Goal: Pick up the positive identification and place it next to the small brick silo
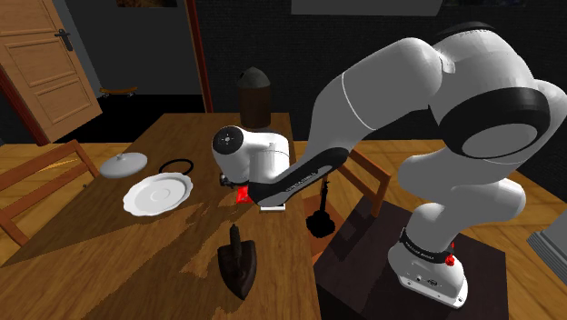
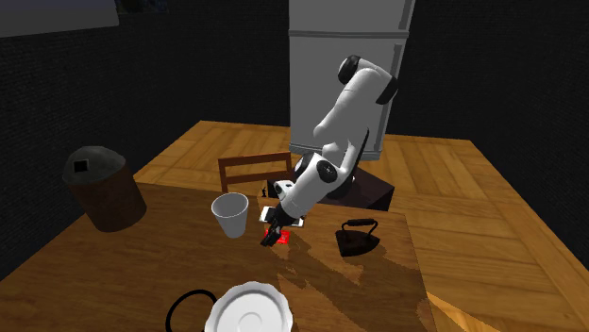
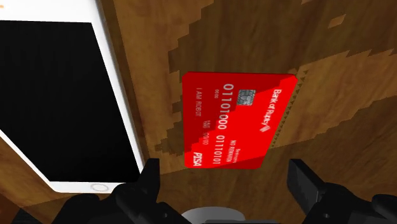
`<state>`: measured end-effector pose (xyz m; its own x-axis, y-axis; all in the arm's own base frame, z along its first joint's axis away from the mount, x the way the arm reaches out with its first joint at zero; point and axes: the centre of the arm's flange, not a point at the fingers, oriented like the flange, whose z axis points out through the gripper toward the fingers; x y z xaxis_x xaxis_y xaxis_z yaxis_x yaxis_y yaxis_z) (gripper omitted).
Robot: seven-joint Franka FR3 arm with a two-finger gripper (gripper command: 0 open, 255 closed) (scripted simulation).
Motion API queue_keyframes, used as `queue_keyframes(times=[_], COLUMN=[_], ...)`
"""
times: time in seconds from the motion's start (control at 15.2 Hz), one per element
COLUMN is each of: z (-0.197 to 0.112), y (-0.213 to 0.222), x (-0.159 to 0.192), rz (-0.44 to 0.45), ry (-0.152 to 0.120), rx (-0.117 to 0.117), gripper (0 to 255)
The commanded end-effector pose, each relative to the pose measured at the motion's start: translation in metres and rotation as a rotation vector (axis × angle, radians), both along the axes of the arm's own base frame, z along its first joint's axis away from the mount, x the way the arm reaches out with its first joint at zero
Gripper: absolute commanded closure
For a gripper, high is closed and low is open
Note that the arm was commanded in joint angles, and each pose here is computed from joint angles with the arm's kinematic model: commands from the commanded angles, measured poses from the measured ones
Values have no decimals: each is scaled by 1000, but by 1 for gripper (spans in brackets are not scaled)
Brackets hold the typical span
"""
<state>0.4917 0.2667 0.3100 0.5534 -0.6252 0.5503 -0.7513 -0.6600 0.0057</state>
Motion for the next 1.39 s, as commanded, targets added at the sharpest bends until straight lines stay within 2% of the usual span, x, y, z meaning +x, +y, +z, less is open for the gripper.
queue_keyframes(times=[0.0, 0.59, 1.32], z=[0, 0, 58], y=[0, 0, 0], x=[0, 0, 0], rz=[0, 0, 0], ry=[0, 0, 0], rx=[0, 0, 0], gripper=[255, 255, 255])
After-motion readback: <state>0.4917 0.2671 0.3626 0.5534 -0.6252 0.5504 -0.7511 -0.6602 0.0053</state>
